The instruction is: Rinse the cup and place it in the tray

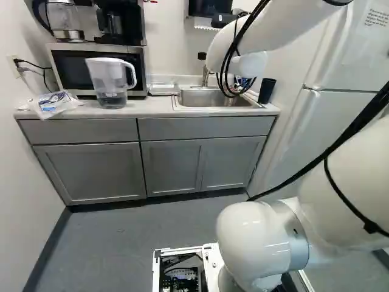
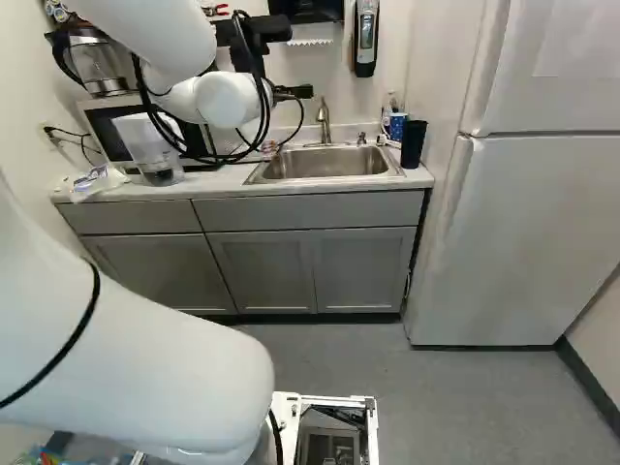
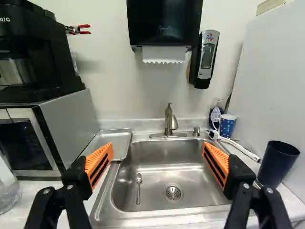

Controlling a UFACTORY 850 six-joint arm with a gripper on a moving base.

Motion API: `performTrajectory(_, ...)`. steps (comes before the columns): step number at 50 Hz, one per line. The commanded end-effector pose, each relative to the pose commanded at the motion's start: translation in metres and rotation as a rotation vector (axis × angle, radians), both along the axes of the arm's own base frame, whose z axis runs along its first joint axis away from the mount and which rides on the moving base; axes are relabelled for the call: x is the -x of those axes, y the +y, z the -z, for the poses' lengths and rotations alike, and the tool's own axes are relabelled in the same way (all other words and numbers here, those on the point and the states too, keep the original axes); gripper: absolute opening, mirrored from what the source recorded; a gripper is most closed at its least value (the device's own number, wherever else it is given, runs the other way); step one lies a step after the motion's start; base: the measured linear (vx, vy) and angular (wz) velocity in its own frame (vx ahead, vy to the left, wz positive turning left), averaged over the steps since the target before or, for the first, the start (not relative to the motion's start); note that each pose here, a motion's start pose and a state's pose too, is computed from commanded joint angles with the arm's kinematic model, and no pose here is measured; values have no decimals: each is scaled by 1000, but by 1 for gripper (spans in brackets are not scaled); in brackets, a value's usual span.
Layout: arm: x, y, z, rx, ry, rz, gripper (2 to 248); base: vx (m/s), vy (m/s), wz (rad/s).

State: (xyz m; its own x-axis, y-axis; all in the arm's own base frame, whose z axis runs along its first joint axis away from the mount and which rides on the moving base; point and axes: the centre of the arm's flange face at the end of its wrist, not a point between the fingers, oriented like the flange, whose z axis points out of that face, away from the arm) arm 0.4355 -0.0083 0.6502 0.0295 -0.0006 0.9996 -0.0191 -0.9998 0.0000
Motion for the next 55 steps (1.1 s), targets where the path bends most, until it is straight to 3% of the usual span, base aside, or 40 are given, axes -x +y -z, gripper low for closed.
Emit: performTrajectory(55, -10, 0, -47, 0, 9, 0, 247, 0, 0, 0)
